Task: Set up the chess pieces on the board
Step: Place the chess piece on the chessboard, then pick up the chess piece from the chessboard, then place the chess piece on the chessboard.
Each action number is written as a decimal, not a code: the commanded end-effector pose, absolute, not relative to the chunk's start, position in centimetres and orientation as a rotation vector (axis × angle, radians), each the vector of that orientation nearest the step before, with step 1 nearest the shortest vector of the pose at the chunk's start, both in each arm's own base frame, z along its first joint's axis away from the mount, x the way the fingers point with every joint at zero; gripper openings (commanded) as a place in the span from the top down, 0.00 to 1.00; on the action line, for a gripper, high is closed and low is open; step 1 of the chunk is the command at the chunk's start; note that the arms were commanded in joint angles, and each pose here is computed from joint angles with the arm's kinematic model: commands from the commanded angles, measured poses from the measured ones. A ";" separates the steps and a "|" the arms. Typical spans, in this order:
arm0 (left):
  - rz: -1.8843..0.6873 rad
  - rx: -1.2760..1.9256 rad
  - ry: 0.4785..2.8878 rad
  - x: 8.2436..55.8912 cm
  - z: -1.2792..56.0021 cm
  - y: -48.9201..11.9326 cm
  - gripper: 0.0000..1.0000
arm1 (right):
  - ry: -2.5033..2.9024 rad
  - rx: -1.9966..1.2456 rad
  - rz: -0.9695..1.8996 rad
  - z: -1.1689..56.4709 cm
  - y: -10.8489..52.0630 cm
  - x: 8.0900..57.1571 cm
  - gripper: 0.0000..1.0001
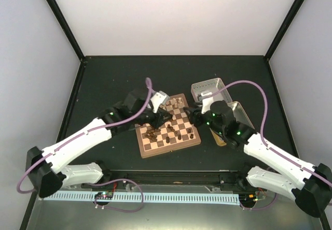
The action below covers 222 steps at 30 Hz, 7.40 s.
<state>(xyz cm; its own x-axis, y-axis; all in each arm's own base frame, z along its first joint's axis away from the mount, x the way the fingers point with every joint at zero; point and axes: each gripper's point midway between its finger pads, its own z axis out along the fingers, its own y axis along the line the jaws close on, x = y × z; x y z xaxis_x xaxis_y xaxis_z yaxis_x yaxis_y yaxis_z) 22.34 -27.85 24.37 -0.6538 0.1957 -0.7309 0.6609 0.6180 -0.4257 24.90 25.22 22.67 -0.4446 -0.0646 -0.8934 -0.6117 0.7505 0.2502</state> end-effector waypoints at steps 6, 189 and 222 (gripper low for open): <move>-0.749 1.063 2.089 20.6 19.5 -34.6 0.86 | 2.151 0.251 0.502 18.6 13.9 27.9 0.41; -0.443 0.156 2.026 19.0 23.5 -10.7 0.18 | 2.726 -0.458 0.254 8.8 26.1 25.7 0.94; -0.468 0.162 1.997 18.7 24.1 -10.7 0.17 | 2.813 -0.578 0.171 5.3 26.9 24.2 0.92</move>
<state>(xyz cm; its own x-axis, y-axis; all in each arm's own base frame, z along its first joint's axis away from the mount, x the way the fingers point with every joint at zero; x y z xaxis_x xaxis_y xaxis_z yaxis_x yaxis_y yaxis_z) 18.94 -10.79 23.74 -0.4711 -0.0833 -0.8782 0.3011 0.9206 -0.2488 23.78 26.64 5.30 -0.8956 -0.3549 -0.2682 -0.3890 0.9172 0.0855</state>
